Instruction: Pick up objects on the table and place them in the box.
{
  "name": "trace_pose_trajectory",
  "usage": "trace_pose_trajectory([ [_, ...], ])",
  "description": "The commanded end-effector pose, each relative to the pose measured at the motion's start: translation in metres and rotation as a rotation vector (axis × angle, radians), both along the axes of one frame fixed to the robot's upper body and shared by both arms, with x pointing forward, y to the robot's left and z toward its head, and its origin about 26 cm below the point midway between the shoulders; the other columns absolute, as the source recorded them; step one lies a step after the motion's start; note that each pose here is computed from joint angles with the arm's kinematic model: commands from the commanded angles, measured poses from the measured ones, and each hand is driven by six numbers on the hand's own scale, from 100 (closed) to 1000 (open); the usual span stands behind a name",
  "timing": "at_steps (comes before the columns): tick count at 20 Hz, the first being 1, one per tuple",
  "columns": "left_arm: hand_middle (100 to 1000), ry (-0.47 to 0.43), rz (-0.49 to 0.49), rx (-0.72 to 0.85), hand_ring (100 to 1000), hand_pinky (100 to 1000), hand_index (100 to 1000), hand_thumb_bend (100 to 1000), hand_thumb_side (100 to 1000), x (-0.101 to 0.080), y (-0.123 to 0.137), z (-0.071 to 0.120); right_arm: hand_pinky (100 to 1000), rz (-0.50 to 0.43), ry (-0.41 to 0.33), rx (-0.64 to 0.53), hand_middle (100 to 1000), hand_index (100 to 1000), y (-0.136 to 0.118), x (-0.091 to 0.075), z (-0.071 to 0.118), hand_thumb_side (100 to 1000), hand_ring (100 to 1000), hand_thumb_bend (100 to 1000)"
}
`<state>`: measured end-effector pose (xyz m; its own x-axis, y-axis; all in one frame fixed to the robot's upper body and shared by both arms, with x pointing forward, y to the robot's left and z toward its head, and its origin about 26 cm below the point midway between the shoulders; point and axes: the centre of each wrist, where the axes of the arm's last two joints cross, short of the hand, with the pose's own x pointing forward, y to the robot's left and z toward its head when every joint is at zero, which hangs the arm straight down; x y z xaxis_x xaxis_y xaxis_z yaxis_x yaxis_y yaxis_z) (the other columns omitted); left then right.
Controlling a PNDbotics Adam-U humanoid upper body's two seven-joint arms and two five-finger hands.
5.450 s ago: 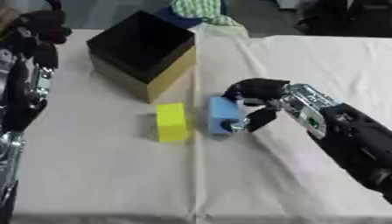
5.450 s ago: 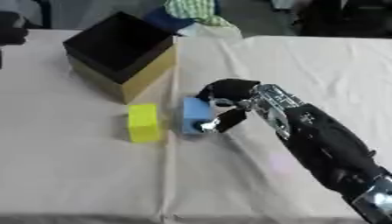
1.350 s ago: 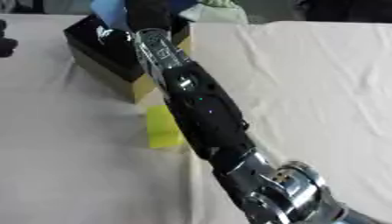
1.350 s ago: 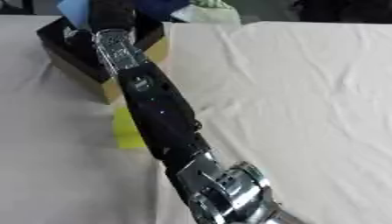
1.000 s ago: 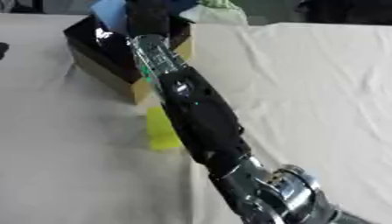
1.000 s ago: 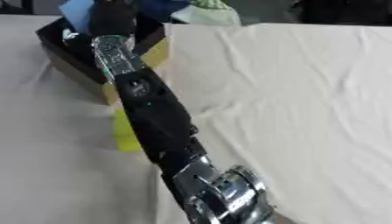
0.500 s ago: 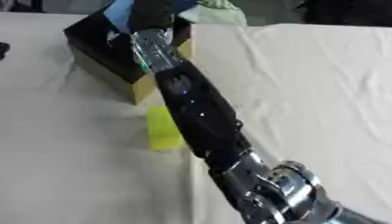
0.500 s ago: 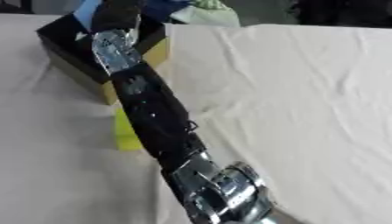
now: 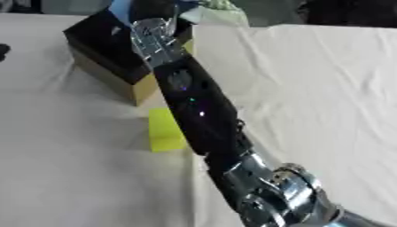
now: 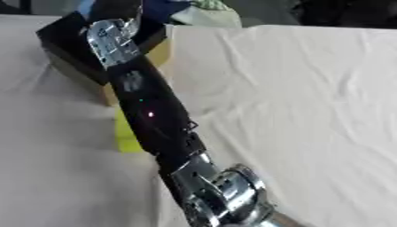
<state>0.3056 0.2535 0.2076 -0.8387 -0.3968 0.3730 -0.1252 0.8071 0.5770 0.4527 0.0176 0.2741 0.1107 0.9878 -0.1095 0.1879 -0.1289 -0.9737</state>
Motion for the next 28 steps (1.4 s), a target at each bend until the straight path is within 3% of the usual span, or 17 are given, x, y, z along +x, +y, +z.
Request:
trace_pose_trajectory([
  [1,801,-0.023,0.002,0.027,756,759,825,100,859,-0.002,0.002,0.008,974,-0.016,-0.085,0.036,903,990,0.000,-0.004,0.016,1000,1000,582],
  [5,801,-0.019,0.005,0.031,755,759,824,100,858,-0.002,0.003,0.007,978,-0.018,-0.086,0.028,906,993,0.003,-0.003,0.012,1000,1000,454],
  [6,801,-0.019,0.005,0.031,755,759,824,100,858,-0.002,0.003,0.007,978,-0.011,-0.078,0.028,906,995,0.001,-0.002,0.012,993,1000,311],
  [8,801,-0.020,0.006,0.030,755,760,824,100,858,-0.002,0.003,0.007,978,0.003,-0.063,0.029,902,995,-0.004,0.001,0.015,954,1000,280],
  [11,801,-0.021,0.006,0.030,755,760,824,100,858,-0.002,0.003,0.008,975,0.009,-0.059,0.036,899,995,-0.009,0.004,0.018,987,1000,299],
  [14,800,-0.024,0.005,0.027,754,759,824,100,855,-0.002,0.003,0.008,953,0.018,-0.082,0.051,868,989,-0.010,0.003,0.022,1000,1000,229],
  [16,800,-0.026,0.006,0.029,754,759,824,100,855,-0.002,0.004,0.009,923,0.051,-0.123,0.082,827,970,-0.012,0.000,0.030,1000,987,100],
  [24,798,-0.047,0.027,0.097,757,760,830,100,852,-0.002,0.009,0.018,878,0.209,-0.393,0.277,753,905,-0.043,-0.007,0.082,1000,919,100],
  [28,790,-0.066,0.071,0.183,757,759,837,100,853,-0.002,0.012,0.027,880,0.267,-0.449,0.313,750,899,-0.070,0.000,0.092,1000,932,100],
])
